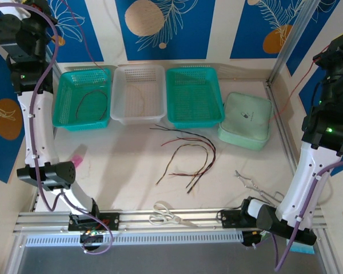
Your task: Untangle the cables
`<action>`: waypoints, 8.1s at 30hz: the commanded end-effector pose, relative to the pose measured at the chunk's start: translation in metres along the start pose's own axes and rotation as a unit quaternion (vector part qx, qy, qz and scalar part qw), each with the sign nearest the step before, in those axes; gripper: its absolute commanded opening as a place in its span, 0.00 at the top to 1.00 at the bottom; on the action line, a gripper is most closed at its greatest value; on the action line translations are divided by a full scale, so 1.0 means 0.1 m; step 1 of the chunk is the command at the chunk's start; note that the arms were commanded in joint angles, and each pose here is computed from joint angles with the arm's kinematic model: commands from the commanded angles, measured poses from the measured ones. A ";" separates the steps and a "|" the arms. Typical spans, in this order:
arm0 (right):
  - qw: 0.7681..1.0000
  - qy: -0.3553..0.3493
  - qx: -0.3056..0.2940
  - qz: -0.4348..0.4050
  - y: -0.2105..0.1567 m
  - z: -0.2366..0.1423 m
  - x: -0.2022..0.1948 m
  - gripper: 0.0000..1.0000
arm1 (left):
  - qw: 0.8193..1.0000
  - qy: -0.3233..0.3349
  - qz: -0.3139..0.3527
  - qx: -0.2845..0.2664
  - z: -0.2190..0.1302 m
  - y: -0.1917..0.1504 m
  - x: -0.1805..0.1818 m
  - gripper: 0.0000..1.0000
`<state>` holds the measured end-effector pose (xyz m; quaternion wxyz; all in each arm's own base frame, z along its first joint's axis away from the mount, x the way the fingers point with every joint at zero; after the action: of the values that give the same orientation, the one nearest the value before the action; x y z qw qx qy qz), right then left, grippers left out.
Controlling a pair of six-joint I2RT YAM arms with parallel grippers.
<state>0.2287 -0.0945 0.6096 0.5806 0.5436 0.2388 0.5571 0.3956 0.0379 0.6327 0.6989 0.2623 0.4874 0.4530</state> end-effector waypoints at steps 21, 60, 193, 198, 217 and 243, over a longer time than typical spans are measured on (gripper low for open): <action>0.999 0.036 0.013 0.014 -0.03 0.00 0.14 1.00 | 0.968 0.207 0.057 0.129 -0.13 -1.22 0.99 1.00; 0.994 0.087 0.070 0.023 -0.25 0.10 0.31 1.00 | 0.790 0.370 -0.116 0.475 -0.87 -3.94 2.45 0.21; 0.892 0.308 0.307 0.124 -1.26 -0.39 1.09 0.02 | 0.811 0.475 0.074 0.333 -1.18 -3.54 2.86 1.00; 0.891 0.307 0.311 0.126 -1.29 -0.39 1.09 0.02 | 0.808 0.451 0.076 0.372 -1.19 -3.68 2.91 1.00; 0.890 0.300 0.320 0.122 -1.43 -0.45 1.06 0.03 | 0.774 0.393 0.071 0.491 -1.00 -4.02 2.95 1.00; 0.886 0.300 0.335 0.109 -1.52 -0.33 1.07 0.03 | 0.688 0.490 0.115 0.523 -1.08 -4.26 3.47 0.97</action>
<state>0.2880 0.0472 0.4920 0.1919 0.5444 0.5068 0.6402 0.4983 0.1366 0.1004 0.0882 0.3789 0.8836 0.2607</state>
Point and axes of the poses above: each hand's point on the last joint's axis, 136 mm out from that joint toward the fingers, its own z axis out along the fingers, its own x axis along the line the jaws close on, y = z × x, the point moved 6 cm from there along -z, back along the fingers, and after that the axes turned 1 degree about -z, right-handed, at the moved point
